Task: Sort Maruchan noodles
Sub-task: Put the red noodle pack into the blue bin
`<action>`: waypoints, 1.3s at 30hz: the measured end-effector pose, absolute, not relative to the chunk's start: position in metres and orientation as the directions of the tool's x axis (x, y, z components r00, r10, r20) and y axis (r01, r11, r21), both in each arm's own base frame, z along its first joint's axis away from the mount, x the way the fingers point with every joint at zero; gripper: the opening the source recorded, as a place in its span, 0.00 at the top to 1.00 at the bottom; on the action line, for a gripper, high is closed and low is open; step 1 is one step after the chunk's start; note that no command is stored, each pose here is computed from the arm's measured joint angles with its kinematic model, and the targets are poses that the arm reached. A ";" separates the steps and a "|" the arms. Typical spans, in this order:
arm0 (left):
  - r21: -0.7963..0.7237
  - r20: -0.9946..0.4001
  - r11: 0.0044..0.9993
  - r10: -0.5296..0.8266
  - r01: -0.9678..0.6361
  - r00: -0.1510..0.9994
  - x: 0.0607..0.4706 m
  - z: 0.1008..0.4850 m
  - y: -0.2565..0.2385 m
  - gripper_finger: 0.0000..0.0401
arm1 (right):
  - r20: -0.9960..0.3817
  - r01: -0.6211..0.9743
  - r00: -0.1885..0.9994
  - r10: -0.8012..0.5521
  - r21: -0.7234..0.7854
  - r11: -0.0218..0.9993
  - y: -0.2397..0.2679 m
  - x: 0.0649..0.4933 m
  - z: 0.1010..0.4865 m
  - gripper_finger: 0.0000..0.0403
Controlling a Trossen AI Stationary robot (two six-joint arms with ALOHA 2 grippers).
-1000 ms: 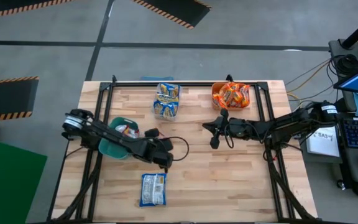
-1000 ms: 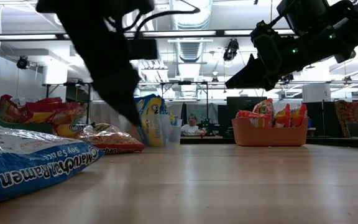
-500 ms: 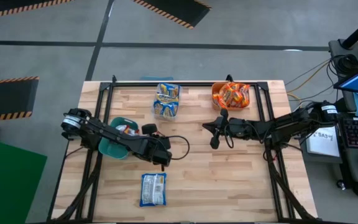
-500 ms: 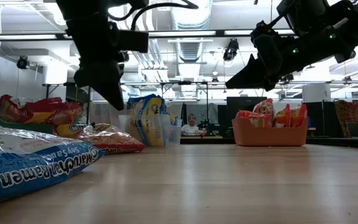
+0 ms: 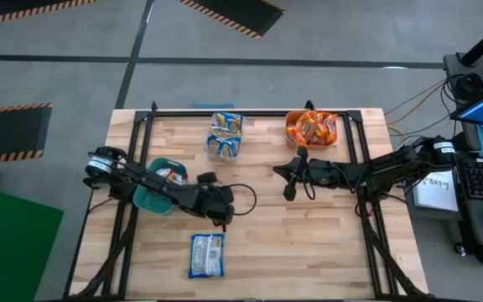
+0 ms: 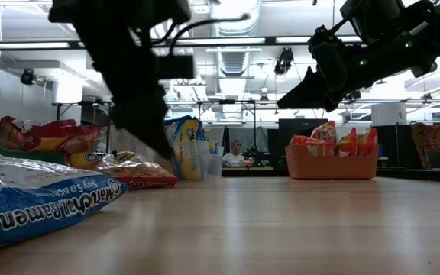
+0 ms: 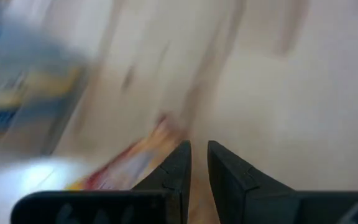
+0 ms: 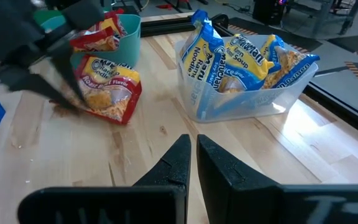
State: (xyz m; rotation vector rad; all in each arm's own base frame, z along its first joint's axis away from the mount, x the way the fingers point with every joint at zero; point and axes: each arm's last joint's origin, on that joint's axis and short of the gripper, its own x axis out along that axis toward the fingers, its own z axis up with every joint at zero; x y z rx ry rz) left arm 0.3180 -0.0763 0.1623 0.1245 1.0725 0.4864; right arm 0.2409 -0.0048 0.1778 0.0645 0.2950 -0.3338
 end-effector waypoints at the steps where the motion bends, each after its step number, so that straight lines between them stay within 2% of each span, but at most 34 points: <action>1: 0.310 -0.807 0.902 0.417 -0.300 0.419 0.322 0.164 -0.078 0.91 | -0.296 0.332 0.902 -0.313 0.014 0.943 -0.005 0.241 0.178 0.96; 4: 0.320 -0.810 0.923 0.383 -0.213 0.444 0.325 0.172 -0.081 0.91 | -0.296 0.335 0.902 -0.313 0.023 0.942 -0.005 0.241 0.178 0.96; 9: 0.457 -0.794 0.856 0.515 -0.242 0.324 0.310 0.188 -0.071 0.91 | -0.297 0.335 0.902 -0.313 0.024 0.942 -0.005 0.241 0.178 0.96; 17: 0.496 -0.797 0.815 0.564 -0.300 0.215 0.305 0.162 -0.053 0.91 | -0.300 0.335 0.901 -0.313 0.021 0.942 -0.005 0.240 0.177 0.96; 22: 0.465 -0.818 0.826 0.539 -0.318 0.202 0.309 0.149 -0.054 0.91 | -0.304 0.334 0.900 -0.313 0.018 0.942 -0.005 0.240 0.176 0.96; 24: 0.428 -0.825 0.840 0.514 -0.334 0.235 0.314 0.146 -0.056 0.91 | -0.305 0.334 0.899 -0.313 0.017 0.942 -0.005 0.240 0.176 0.96; 27: 0.337 -0.822 0.876 0.452 -0.345 0.346 0.328 0.144 -0.060 0.91 | -0.305 0.334 0.899 -0.313 0.017 0.942 -0.005 0.240 0.176 0.96; 30: 0.218 -0.755 0.916 0.377 -0.337 0.537 0.350 0.148 -0.066 0.91 | -0.306 0.334 0.899 -0.313 0.017 0.942 -0.005 0.240 0.176 0.96; 33: 0.164 -0.649 0.959 0.281 -0.231 0.707 0.368 0.162 -0.072 0.91 | -0.307 0.334 0.898 -0.313 0.016 0.942 -0.005 0.239 0.175 0.96; 36: 0.220 -0.618 0.966 0.248 -0.139 0.746 0.372 0.178 -0.074 0.91 | -0.307 0.336 0.899 -0.313 0.023 0.941 -0.005 0.239 0.175 0.96; 39: 0.278 -0.641 0.956 0.254 -0.090 0.724 0.369 0.192 -0.073 0.91 | -0.308 0.344 0.898 -0.313 0.048 0.938 -0.005 0.239 0.175 0.96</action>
